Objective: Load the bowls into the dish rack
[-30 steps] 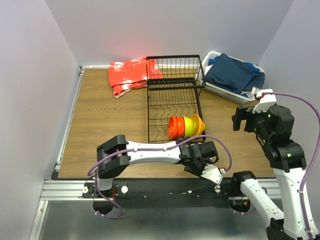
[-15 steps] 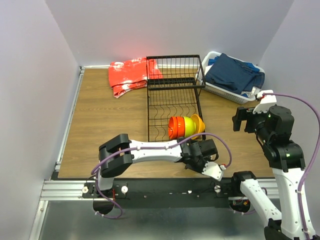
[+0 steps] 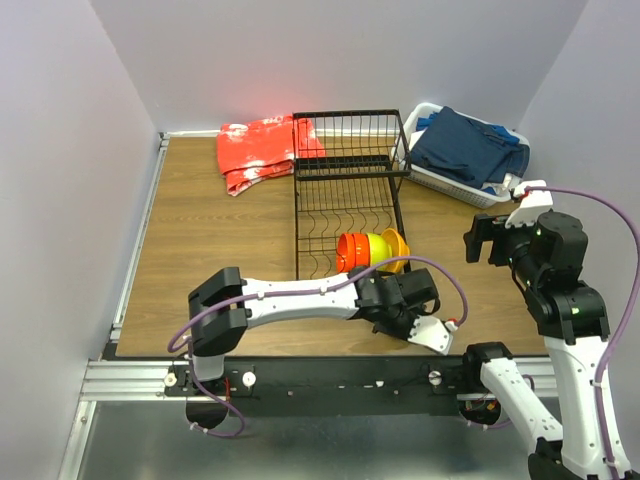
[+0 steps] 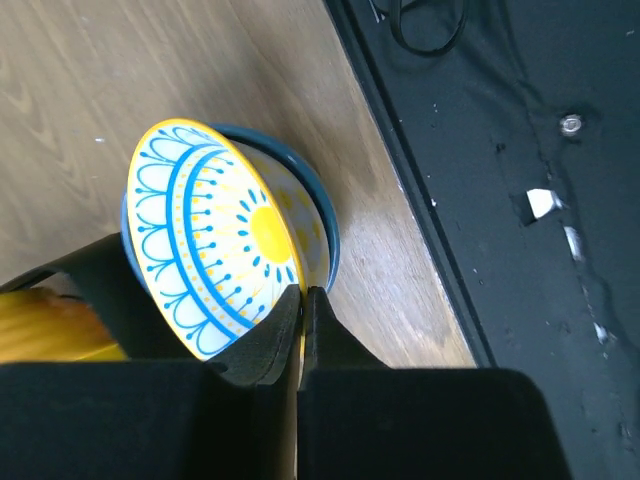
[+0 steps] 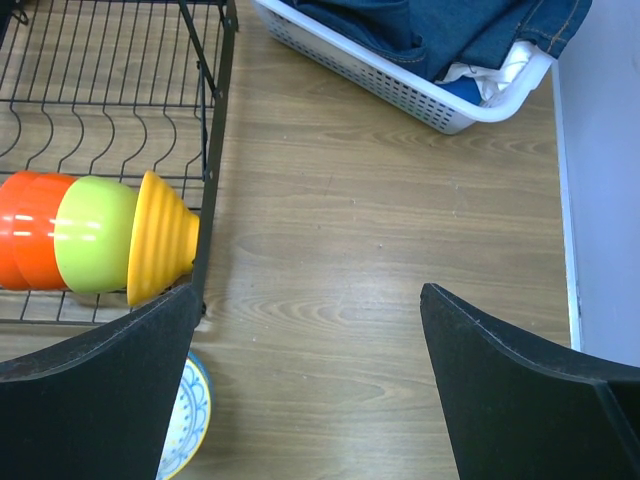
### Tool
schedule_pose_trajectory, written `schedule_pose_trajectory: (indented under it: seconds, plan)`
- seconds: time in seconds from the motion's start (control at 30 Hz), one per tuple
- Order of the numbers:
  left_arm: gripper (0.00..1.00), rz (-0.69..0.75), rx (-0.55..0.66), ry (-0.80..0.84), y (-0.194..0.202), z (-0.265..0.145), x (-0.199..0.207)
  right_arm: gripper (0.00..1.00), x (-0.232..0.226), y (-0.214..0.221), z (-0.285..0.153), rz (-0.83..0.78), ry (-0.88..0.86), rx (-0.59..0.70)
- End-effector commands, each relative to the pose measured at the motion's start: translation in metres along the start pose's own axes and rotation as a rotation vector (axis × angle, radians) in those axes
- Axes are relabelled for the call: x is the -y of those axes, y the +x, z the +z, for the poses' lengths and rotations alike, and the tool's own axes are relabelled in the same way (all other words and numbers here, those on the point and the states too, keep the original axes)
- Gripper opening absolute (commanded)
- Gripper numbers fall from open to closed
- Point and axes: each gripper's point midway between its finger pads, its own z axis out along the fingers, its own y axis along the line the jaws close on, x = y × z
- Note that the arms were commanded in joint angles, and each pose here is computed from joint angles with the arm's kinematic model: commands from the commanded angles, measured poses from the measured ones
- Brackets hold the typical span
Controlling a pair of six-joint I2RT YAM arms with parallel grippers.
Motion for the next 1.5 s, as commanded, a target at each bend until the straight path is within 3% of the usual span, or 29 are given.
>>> schedule_pose_trajectory:
  seconds: [0.0,0.2,0.37,0.53,0.77,0.93,1.03,1.07,1.23,1.47]
  plan:
    - [0.03,0.006,0.06,-0.044,-0.021,-0.038,-0.007,1.0,0.0,-0.002,0.004,0.007,-0.001,0.034]
    - [0.0,0.015,0.134,-0.066,-0.042,-0.075,-0.008,1.0,0.0,0.0,0.007,0.002,-0.001,0.019]
    - [0.0,-0.059,0.288,-0.093,-0.065,-0.131,-0.016,1.0,0.008,-0.001,0.014,-0.015,0.037,-0.021]
    - [0.0,-0.32,0.426,-0.17,-0.035,-0.181,-0.048,1.0,0.02,0.001,0.031,-0.063,0.089,-0.109]
    - [0.0,-0.508,0.627,-0.26,0.013,-0.227,-0.042,1.0,0.033,0.006,0.045,-0.156,0.126,-0.221]
    - [0.0,-0.538,0.792,-0.313,0.026,-0.238,-0.02,1.0,0.048,0.015,0.05,-0.215,0.166,-0.291]
    - [0.0,-0.665,0.881,-0.368,0.042,-0.239,-0.021,1.0,0.057,0.022,0.057,-0.204,0.182,-0.341]
    - [0.0,-0.766,0.988,-0.428,0.047,-0.253,-0.029,1.0,0.068,0.025,0.057,-0.148,0.201,-0.378]
    - [0.0,-1.091,1.143,-0.399,0.079,-0.252,-0.047,1.0,0.068,0.024,0.06,-0.152,0.174,-0.387]
    - [0.0,-1.241,1.3,-0.354,0.104,-0.247,-0.073,1.0,0.068,0.024,0.062,-0.15,0.162,-0.41]
